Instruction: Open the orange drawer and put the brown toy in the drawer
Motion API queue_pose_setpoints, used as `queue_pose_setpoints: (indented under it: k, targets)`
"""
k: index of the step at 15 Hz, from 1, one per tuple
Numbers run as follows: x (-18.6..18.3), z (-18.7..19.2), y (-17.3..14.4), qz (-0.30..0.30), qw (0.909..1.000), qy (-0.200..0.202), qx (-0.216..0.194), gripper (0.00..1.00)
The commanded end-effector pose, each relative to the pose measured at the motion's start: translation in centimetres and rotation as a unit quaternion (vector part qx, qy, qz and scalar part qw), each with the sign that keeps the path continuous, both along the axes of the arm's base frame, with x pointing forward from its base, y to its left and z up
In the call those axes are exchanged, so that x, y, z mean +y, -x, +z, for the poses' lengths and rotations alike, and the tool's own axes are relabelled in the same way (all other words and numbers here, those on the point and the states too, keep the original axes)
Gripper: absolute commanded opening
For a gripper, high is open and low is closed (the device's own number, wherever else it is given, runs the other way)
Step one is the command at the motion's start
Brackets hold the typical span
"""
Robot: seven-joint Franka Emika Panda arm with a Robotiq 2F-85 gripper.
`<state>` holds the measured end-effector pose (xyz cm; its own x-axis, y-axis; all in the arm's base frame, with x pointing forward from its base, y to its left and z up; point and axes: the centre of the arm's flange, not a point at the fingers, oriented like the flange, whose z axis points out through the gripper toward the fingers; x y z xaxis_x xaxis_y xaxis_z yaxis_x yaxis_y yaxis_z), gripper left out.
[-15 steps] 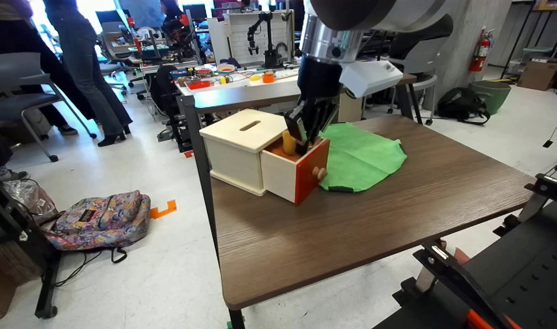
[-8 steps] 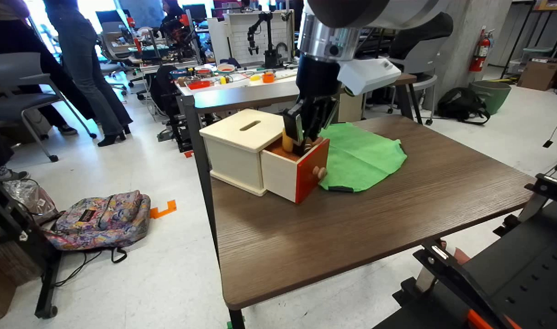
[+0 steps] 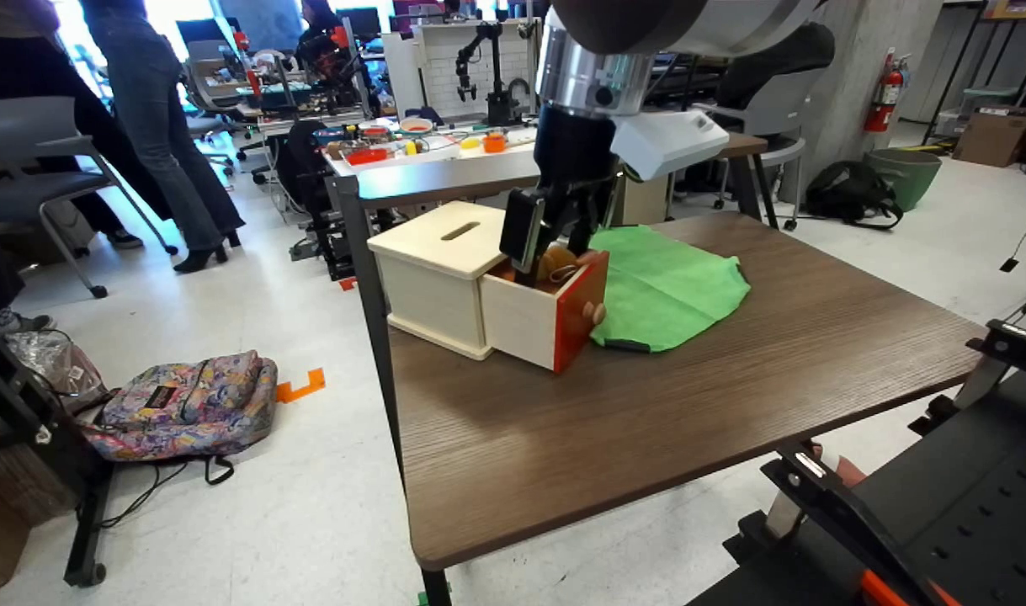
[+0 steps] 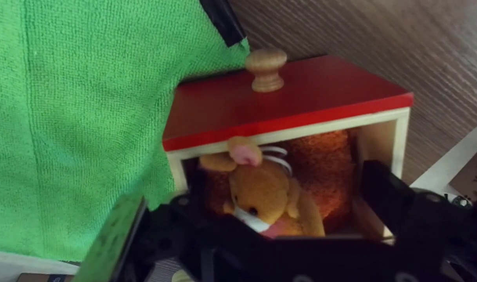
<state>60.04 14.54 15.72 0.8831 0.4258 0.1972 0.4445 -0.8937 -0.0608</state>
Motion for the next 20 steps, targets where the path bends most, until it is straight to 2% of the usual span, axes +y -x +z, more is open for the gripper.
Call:
queue_pose_setpoints:
  k: [1,3,4,5,6,9,13,20]
  targets:
    - [0.1,1.1,0.0,0.0,1.0,-0.005,0.0,1.0]
    - [0.2,1.6,0.3,-0.001,1.0,-0.009,-0.001,1.0]
    - [0.3,1.9,0.6,0.004,0.9999,-0.012,-0.007,0.75]
    - [0.4,2.2,0.7,0.005,0.9998,-0.017,-0.007,0.72]
    - [0.5,2.5,0.9,0.005,0.9998,-0.019,-0.007,0.92]
    - [0.9,3.6,1.8,0.012,0.9995,-0.029,-0.009,1.0]
    - [1.3,5.5,3.5,0.026,0.9985,-0.047,-0.011,1.0]
    - [0.9,10.0,7.2,0.052,0.9934,-0.101,-0.014,1.0]
